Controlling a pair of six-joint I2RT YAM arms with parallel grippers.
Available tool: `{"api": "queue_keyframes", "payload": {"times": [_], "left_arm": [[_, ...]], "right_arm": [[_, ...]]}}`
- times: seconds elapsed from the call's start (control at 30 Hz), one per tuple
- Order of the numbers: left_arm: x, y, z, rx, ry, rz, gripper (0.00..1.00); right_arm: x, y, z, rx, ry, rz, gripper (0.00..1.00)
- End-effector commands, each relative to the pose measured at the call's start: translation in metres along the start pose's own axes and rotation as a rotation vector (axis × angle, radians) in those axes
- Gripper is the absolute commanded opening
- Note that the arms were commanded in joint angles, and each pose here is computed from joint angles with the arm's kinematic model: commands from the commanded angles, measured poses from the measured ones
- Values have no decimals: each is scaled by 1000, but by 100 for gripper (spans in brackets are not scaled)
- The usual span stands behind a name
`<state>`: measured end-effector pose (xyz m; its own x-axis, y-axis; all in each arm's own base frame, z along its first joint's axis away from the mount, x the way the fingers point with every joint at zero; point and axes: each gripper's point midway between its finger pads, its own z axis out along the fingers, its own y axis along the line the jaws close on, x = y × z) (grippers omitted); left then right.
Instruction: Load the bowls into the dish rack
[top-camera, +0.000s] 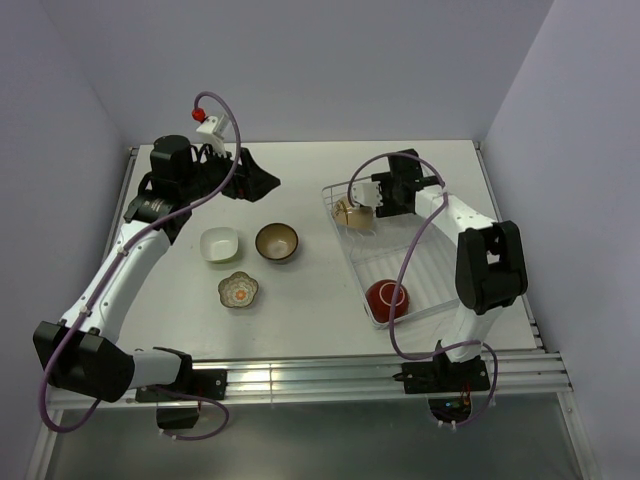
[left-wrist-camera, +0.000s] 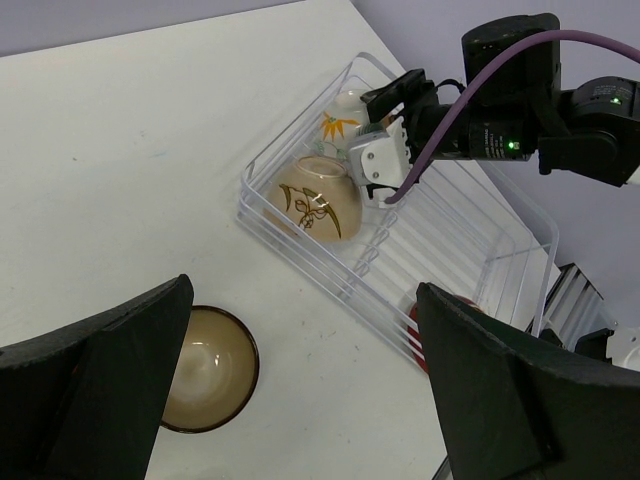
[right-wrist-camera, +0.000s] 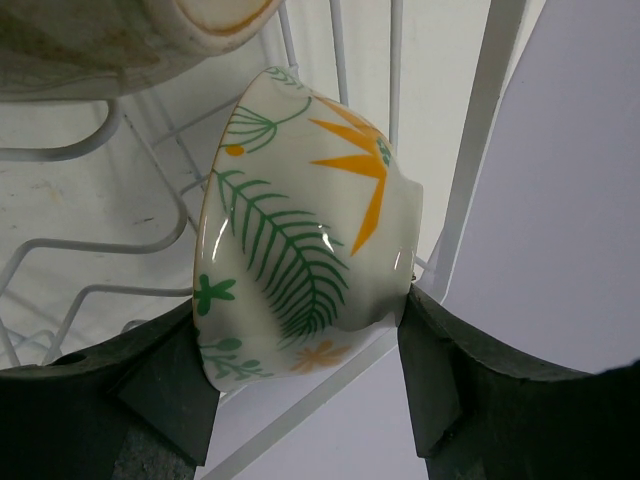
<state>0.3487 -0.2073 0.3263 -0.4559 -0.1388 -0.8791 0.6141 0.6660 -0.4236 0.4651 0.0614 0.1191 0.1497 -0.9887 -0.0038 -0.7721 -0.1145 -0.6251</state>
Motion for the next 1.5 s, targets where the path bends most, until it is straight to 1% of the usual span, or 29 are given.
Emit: {"api": "queue_keyframes", "payload": {"times": [0.0,0.13,0.2,0.23,0.3,0.33,0.4,0.43,0.5,0.53,0.6,0.67,0.97,1.2,1.3,1.33,1.43,1.47], "left_arm": [[-4,-1,-2,15,-16,31,100],[-3,0,-1,11,-14,31,100],[-3,1,-1,9,-14,32,100],[-3,0,-1,11,-14,34,100],[-3,0,-1,11,-13,35,99],[-3,0,-1,11,-13,35,99],[-4,1,-1,11,-13,36,100],[-4,0,-1,12,-16,36,99],[-3,1,-1,12,-12,34,99],[-4,0,-1,14,-17,35,100],[-4,0,-2,15,-15,36,100],[-5,0,-2,11,-18,40,99],[-8,4,-3,3,-19,40,100],[-8,2,-3,17,-16,33,100],[-8,-1,-5,26,-14,36,99],[-8,-1,-5,26,-12,35,99],[-7,-1,-5,28,-8,31,99],[-7,-1,-6,28,-9,28,100]], "right_arm": [[6,-20,-3,85,35,-38,0],[13,-13,1,64,63,-45,0],[14,-10,1,59,68,-45,5],[14,-10,1,60,68,-43,13],[13,-9,1,60,65,-46,22],[13,-9,0,58,64,-46,35],[12,-9,-2,58,58,-45,47],[12,-9,-2,58,55,-45,56],[12,-8,-4,56,53,-47,66],[11,-7,-4,50,51,-52,81],[12,-5,-5,44,54,-56,86],[11,-3,-6,39,50,-66,99],[8,-3,-23,19,28,-68,100],[3,3,-57,5,-17,-51,100],[-10,-4,-77,-6,-98,35,100],[-18,-9,-90,-22,-161,97,100],[-31,-15,-117,-68,-278,203,100],[-41,-15,-122,-85,-343,227,100]]}}
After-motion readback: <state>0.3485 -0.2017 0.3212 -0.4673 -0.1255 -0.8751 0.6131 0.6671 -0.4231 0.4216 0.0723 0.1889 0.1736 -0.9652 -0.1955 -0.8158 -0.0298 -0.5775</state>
